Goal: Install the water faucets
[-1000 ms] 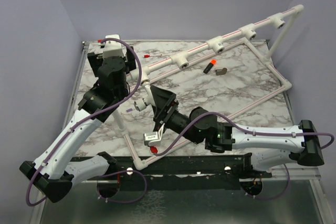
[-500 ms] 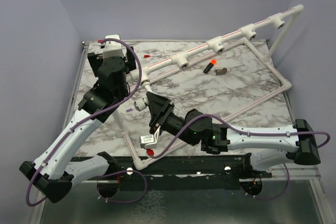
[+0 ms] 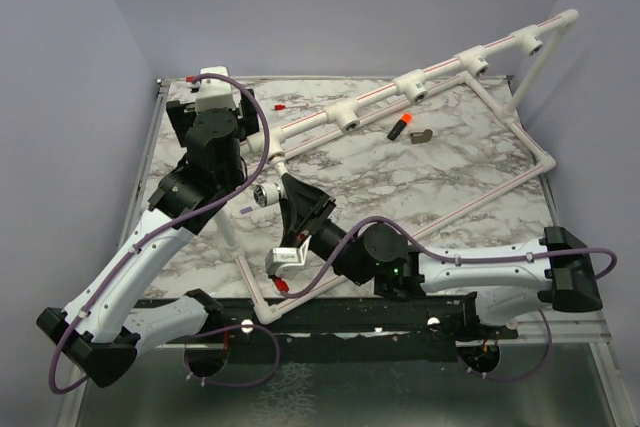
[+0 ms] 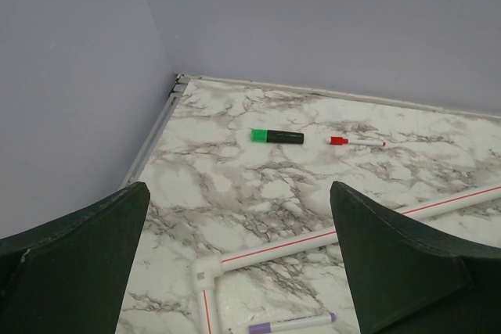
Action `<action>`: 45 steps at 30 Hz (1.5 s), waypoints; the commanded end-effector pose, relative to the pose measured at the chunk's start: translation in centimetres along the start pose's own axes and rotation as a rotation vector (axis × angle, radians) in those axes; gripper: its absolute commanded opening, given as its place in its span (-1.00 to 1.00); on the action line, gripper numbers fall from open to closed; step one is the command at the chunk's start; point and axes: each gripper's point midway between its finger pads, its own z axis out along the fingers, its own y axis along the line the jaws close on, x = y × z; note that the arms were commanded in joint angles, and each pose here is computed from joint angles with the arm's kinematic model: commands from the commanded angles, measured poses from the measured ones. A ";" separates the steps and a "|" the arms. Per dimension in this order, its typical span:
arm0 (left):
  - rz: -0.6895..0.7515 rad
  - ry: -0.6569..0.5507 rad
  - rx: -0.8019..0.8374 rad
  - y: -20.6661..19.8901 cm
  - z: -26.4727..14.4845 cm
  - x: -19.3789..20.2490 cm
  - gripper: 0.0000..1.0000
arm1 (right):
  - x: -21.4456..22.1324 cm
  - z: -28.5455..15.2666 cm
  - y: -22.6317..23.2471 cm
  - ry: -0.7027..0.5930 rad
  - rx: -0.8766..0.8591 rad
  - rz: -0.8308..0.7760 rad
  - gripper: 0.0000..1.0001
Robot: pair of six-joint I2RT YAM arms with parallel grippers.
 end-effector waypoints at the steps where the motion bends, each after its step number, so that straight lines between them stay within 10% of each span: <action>1: 0.086 0.062 0.025 -0.2 -0.4 2.5 0.98 | -0.2 -0.1 0.2 0.020 0.144 0.309 -0.99; 33: 0.074 0.061 0.044 -0.3 -0.8 2.6 0.98 | 4.5 -3.5 -0.7 0.152 0.855 1.801 -0.99; 45: 0.078 0.066 0.056 -0.9 -0.9 2.9 0.98 | 2.2 -1.9 1.1 0.194 0.802 2.321 -0.99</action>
